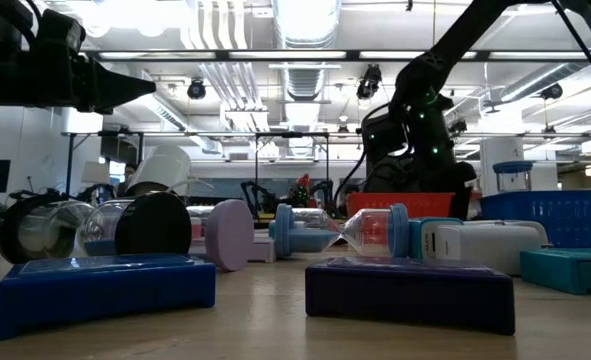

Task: Pick & Place Office items
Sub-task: Put the top white digital clock into the red bin

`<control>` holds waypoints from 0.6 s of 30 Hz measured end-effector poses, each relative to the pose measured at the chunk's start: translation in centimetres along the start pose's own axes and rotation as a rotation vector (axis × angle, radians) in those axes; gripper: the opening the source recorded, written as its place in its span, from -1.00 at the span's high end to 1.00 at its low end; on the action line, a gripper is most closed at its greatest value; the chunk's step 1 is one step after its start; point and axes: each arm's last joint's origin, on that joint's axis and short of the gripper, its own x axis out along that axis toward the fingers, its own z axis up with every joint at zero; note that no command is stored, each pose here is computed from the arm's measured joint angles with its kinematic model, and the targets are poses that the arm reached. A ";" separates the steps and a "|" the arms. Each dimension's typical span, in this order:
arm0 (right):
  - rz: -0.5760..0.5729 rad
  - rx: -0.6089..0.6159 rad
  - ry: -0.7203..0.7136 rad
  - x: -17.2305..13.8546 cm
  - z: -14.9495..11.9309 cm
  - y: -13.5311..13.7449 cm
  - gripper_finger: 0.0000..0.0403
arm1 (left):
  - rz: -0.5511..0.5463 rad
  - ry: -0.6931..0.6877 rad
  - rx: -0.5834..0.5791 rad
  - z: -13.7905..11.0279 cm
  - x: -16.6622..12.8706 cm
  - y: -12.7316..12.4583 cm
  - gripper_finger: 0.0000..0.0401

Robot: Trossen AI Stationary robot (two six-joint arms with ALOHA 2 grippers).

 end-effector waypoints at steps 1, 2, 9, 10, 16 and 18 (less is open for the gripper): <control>0.001 0.002 0.000 0.0 0.0 0.0 -0.36 | 0.000 0.000 0.000 0.0 0.0 0.0 0.95; 0.001 0.004 0.001 -0.1 0.0 0.0 -0.36 | 0.000 0.000 0.000 0.0 0.0 0.0 0.95; 0.001 0.028 0.030 -1.0 0.0 -0.1 -0.36 | 0.003 0.001 0.000 0.0 0.0 0.0 0.95; 0.000 0.031 0.025 -1.3 0.1 -0.1 -0.36 | 0.003 0.001 0.000 0.0 0.0 0.0 0.95; -0.007 0.042 0.001 -4.0 0.7 -0.3 -0.36 | 0.007 0.002 0.000 0.0 0.0 0.0 0.95; -0.012 0.047 -0.001 -5.0 0.8 -0.3 -0.36 | 0.007 0.001 0.000 0.0 0.0 0.0 0.95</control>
